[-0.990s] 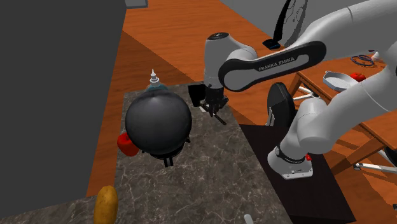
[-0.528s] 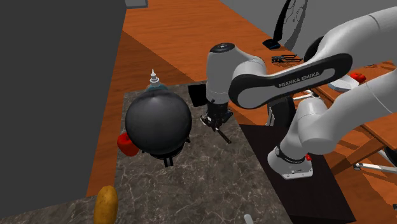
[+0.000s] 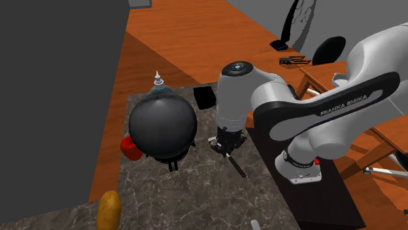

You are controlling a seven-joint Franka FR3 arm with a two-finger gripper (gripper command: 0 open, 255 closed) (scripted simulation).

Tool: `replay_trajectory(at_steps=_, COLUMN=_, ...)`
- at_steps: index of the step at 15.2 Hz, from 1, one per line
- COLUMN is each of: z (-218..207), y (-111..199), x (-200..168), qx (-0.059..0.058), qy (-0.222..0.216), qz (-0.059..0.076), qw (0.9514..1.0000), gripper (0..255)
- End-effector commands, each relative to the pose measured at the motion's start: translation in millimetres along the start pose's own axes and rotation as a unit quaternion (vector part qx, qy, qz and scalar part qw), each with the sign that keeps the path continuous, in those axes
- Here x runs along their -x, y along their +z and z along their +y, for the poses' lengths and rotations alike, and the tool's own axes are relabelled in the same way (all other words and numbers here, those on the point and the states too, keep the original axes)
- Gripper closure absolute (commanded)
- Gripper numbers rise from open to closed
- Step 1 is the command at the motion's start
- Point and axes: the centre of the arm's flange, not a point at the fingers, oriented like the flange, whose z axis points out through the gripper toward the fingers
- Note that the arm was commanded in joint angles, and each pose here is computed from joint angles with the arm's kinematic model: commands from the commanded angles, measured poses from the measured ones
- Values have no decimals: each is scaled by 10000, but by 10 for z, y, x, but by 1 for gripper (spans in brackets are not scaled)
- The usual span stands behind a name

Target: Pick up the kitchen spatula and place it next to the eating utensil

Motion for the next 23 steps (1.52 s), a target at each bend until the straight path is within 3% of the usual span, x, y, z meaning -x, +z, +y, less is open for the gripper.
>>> replay_trajectory(at_steps=1, z=-50, y=35, x=280, qx=0, qy=8, qz=0, qw=10000, gripper=255)
replay_trajectory(at_steps=9, z=-265, y=100, x=1290, qx=0, qy=8, qz=0, qw=10000, gripper=255)
replay_trajectory(at_steps=23, z=-266, y=838, x=1241, qx=0, qy=8, qz=0, qw=10000, gripper=255)
